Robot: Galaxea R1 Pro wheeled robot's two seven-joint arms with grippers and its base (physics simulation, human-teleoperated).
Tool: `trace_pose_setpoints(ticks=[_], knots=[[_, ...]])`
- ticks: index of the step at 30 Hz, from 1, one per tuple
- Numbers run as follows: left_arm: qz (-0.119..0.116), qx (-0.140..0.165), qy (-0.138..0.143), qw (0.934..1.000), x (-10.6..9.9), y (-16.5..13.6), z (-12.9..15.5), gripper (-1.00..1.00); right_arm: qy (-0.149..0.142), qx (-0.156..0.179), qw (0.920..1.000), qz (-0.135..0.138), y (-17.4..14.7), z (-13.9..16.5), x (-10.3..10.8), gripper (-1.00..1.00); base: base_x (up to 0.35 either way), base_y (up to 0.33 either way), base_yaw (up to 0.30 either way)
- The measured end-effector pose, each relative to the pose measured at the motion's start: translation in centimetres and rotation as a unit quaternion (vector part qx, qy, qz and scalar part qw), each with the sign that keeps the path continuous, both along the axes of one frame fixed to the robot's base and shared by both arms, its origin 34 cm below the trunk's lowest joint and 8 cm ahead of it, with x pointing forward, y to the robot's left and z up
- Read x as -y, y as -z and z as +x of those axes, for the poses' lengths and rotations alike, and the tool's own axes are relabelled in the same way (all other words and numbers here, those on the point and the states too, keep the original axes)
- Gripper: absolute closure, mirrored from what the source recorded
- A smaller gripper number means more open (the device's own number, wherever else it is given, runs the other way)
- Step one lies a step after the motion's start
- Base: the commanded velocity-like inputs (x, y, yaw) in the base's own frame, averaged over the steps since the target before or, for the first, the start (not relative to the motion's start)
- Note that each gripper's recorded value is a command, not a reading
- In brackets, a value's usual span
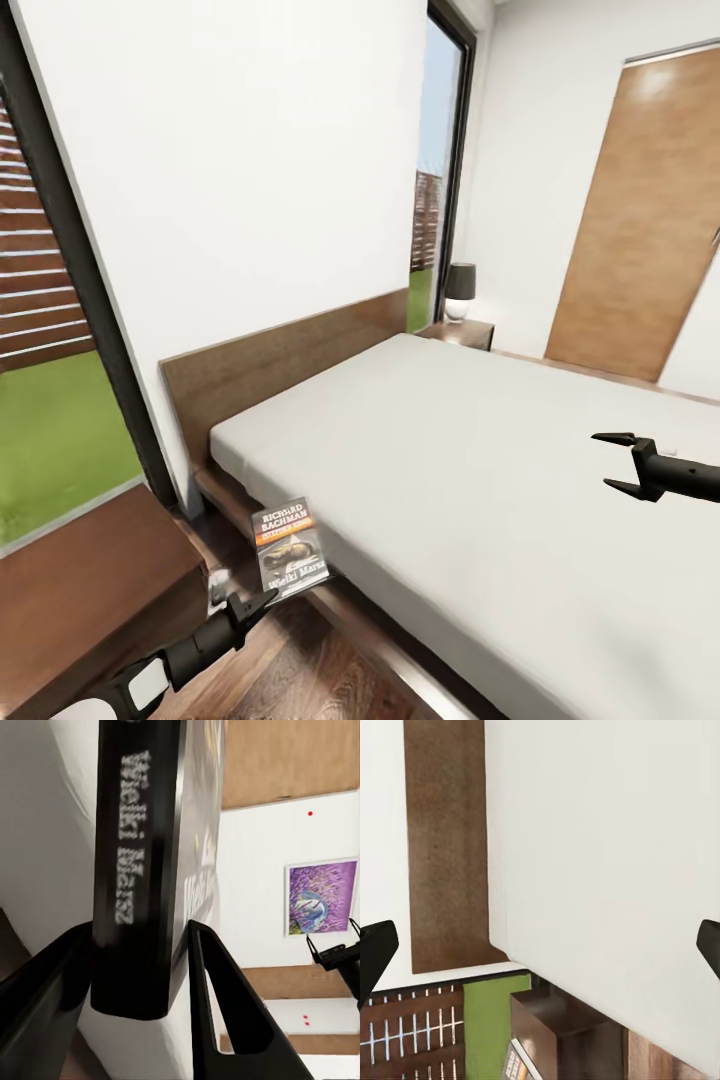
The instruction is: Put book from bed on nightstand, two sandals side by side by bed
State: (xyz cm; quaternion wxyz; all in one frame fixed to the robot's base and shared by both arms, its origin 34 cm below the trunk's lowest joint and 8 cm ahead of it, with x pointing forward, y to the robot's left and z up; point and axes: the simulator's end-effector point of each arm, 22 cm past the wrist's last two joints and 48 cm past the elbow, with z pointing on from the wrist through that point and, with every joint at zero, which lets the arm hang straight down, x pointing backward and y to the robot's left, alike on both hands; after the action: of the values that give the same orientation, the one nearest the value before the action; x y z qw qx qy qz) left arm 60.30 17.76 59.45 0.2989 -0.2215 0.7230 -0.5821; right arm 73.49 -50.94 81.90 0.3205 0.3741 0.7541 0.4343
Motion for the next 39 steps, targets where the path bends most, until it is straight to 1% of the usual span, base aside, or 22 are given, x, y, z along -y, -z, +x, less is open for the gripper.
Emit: trace_pose_setpoints(ticks=[7,11,32,39], knots=[[0.001,-0.001,0.000,1.0000,0.01,0.14,-0.04,1.00,0.000,-0.001,1.0000,0.000,0.13,0.04,-0.02,-1.00,0.000,0.000,0.250],[0.000,-0.002,0.000,1.0000,0.01,0.18,-0.04,1.00,0.000,-0.002,1.0000,-0.001,0.22,0.03,-0.01,-1.00,0.000,0.000,0.151],[-0.001,-0.002,-0.002,1.0000,-0.04,0.16,0.02,1.00,-0.002,-0.003,1.0000,-0.002,0.31,0.02,-0.04,-1.00,0.000,0.000,0.017],[-0.001,-0.002,-0.001,1.0000,-0.03,0.22,-0.02,1.00,-0.001,-0.003,1.0000,-0.002,0.37,0.05,-0.03,-1.00,0.000,0.000,0.149]])
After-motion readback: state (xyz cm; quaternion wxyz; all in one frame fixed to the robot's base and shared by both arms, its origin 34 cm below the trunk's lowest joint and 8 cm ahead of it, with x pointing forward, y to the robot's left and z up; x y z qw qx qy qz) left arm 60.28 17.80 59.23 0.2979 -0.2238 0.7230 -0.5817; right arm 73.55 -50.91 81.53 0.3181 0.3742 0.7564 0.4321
